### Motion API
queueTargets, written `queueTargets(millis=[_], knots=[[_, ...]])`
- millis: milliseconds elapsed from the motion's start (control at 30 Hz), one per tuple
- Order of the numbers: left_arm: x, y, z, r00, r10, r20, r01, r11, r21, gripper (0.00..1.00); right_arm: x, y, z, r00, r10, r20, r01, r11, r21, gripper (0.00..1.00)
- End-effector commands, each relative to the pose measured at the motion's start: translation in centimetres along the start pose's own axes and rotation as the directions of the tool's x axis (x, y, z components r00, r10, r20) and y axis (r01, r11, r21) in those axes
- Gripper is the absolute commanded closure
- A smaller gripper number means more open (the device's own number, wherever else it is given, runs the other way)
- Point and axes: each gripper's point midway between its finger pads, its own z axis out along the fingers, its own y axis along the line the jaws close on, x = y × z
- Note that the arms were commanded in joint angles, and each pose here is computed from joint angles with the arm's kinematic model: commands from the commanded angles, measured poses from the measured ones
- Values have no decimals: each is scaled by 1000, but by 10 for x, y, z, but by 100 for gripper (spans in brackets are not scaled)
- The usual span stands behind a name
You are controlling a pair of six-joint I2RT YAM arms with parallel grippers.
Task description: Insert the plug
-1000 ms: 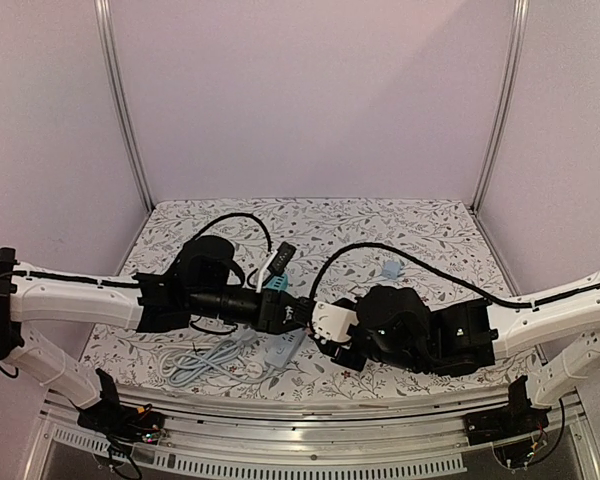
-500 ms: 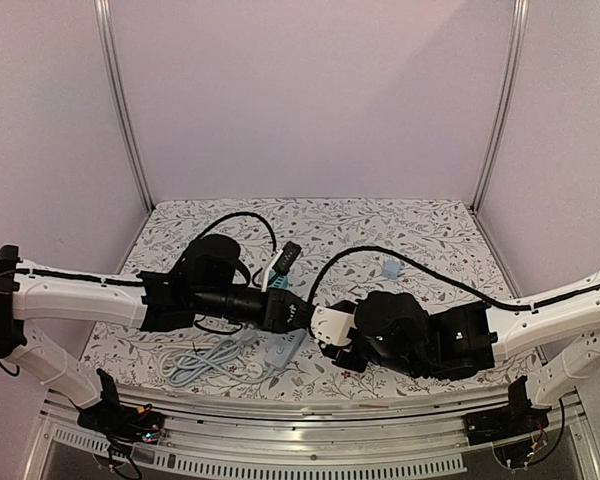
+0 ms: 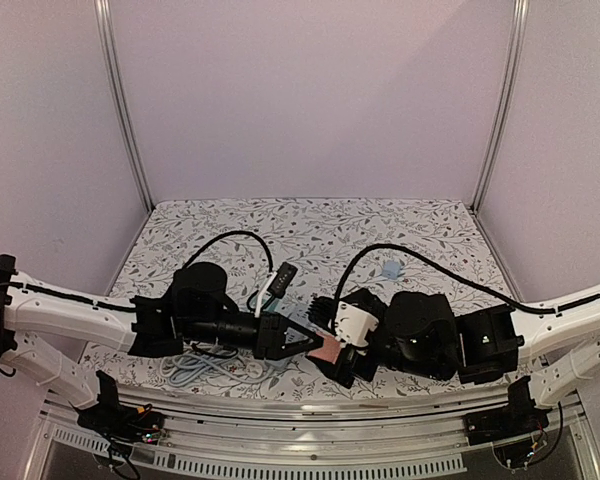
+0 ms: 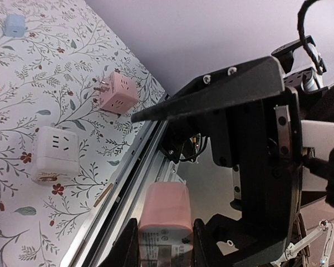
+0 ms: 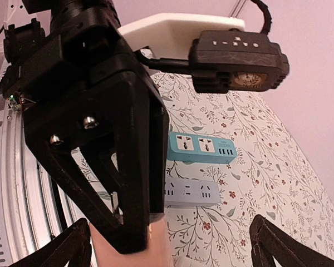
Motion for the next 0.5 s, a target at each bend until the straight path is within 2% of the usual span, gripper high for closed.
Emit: queueTargets(millis=[0, 100, 167, 267, 400, 467], knots=[[-5, -17, -14, 995, 54, 78, -60, 995, 74, 100, -2, 1, -12, 989, 139, 54, -137, 990, -28, 1], [-5, -22, -25, 990, 88, 108, -98, 991, 92, 100, 6, -9, -19, 972, 229, 60, -230, 973, 10, 1], [-5, -25, -35, 983, 122, 135, -137, 985, 105, 100, 12, -17, -25, 944, 323, 71, -326, 945, 35, 1], [-4, -33, -48, 966, 186, 180, -210, 969, 127, 100, 17, -20, -37, 888, 448, 99, -451, 893, 1, 1], [-5, -37, -61, 943, 237, 232, -271, 954, 129, 100, 14, -20, -54, 756, 636, 157, -626, 772, -112, 1], [-7, -42, -64, 936, 247, 250, -288, 947, 144, 100, 2, -16, -64, 697, 694, 180, -661, 719, -213, 1]])
